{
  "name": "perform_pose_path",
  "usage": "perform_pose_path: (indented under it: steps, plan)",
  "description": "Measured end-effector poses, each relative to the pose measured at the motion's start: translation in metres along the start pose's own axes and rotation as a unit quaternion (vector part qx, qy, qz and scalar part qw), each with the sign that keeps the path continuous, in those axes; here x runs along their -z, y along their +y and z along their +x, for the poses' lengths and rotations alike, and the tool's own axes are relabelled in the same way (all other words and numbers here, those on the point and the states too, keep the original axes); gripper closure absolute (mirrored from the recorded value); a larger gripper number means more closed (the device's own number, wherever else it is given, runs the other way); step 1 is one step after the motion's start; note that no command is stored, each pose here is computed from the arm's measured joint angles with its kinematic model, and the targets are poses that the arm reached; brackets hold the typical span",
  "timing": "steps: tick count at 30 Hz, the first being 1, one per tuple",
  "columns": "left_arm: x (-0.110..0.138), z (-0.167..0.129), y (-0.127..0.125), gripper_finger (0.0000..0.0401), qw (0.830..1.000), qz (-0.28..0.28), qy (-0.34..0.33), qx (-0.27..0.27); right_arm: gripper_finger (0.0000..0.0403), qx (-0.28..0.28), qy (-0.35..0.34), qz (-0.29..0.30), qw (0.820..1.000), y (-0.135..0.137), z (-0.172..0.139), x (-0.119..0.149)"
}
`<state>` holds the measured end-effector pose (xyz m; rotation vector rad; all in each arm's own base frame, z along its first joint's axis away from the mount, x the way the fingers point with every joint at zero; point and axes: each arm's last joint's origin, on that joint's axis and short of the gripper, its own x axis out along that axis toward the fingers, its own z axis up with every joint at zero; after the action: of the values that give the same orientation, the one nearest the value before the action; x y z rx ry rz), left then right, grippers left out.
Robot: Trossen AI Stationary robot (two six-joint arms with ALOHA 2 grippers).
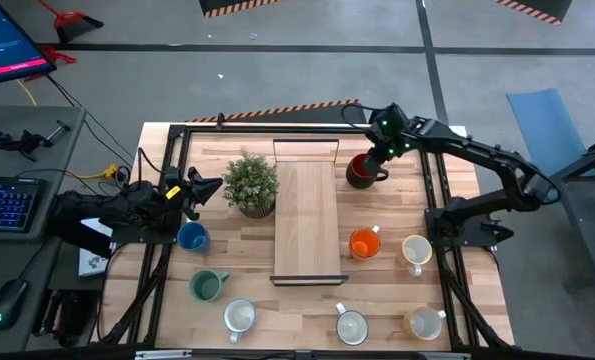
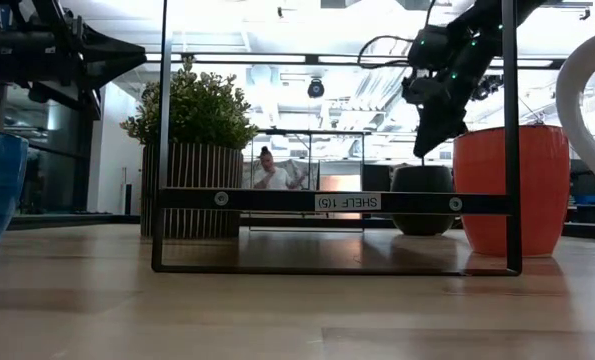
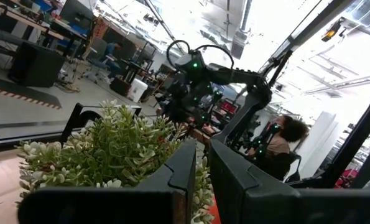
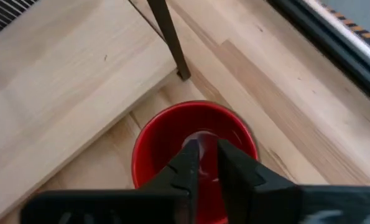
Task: Place coffee mugs
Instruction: Put the black mug on the shelf
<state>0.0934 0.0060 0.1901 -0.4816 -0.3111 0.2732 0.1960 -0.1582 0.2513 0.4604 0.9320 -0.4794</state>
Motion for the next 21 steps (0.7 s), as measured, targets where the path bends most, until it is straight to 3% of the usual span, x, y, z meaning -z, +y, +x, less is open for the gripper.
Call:
perform_pose_path:
  steps: [9,21]
  plan:
    - [0.000,0.000,0.000,0.0366,1.000,0.000,0.000,0.000,0.0285,0.056,0.035,0.007,0.998,-0.005,0.010,0.003]
    - [0.000,0.000,0.000,0.0366,1.000,0.000,0.000,0.000,0.0281,0.076,0.064,0.015,0.995,-0.007,0.017,0.007]
